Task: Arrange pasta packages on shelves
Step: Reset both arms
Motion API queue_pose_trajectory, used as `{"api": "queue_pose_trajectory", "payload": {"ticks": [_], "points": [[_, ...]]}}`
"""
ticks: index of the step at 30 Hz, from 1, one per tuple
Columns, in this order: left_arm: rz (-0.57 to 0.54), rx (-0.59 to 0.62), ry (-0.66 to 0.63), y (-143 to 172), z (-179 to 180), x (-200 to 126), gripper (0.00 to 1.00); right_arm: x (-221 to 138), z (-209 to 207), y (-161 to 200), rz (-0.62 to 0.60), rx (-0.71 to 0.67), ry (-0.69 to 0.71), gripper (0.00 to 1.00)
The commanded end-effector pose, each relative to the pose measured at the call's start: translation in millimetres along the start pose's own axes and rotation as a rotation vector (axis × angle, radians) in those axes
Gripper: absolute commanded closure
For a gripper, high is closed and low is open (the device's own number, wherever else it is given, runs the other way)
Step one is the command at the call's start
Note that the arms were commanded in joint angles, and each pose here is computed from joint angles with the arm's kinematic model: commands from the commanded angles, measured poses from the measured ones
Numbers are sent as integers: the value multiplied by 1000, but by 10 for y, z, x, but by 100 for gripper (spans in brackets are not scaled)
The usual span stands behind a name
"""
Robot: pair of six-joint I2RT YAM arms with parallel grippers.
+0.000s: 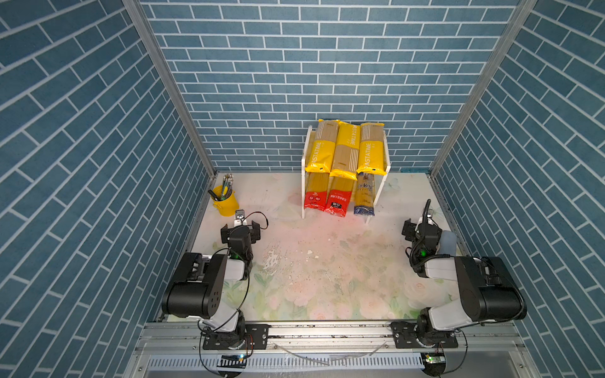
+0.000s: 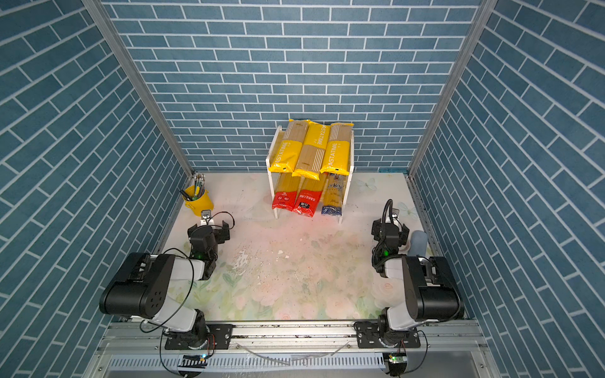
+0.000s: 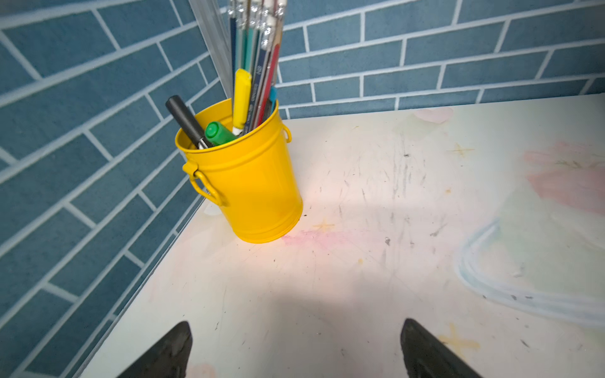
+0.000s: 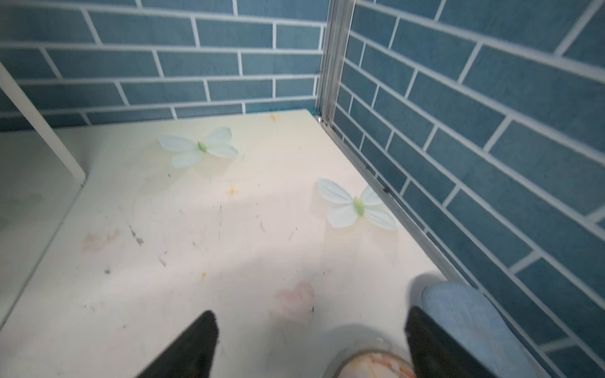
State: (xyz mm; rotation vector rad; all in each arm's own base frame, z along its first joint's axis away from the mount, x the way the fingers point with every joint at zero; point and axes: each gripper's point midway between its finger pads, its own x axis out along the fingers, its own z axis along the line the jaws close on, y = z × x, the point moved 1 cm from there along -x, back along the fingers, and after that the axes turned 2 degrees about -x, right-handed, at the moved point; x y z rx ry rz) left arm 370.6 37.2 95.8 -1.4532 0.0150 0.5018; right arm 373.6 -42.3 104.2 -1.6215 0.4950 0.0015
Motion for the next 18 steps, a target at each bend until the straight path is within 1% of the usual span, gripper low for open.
{"api": "queue_pose_trajectory", "payload": {"ticks": [1, 2, 3, 4, 6, 7, 11, 15, 18], "points": [[-21, -38, 35, -74, -41, -2, 0, -13, 29, 55, -8, 22, -58, 1], [-19, -37, 37, -72, -44, -1, 0, -7, 27, 31, -39, 18, -60, 1], [-21, -29, 39, -78, -52, 12, 0, -36, 22, 75, 2, 25, -63, 1], [-11, -26, 47, -78, -71, 18, 0, -20, -4, 45, -28, 35, -52, 1], [-17, -24, 52, -83, -78, 14, 0, -32, -12, 66, -7, 40, -52, 1], [-14, -24, 52, -81, -79, 15, 0, -10, -11, 41, -24, 40, -53, 1], [-15, -23, 51, -86, -79, 18, 0, 31, 12, 66, 20, 30, -61, 1], [-17, 16, 53, -92, -146, 8, 0, 55, 12, 61, 24, 28, -58, 1], [-20, 14, 55, -96, -149, 6, 0, 74, 20, 67, 38, 23, -60, 1]]}}
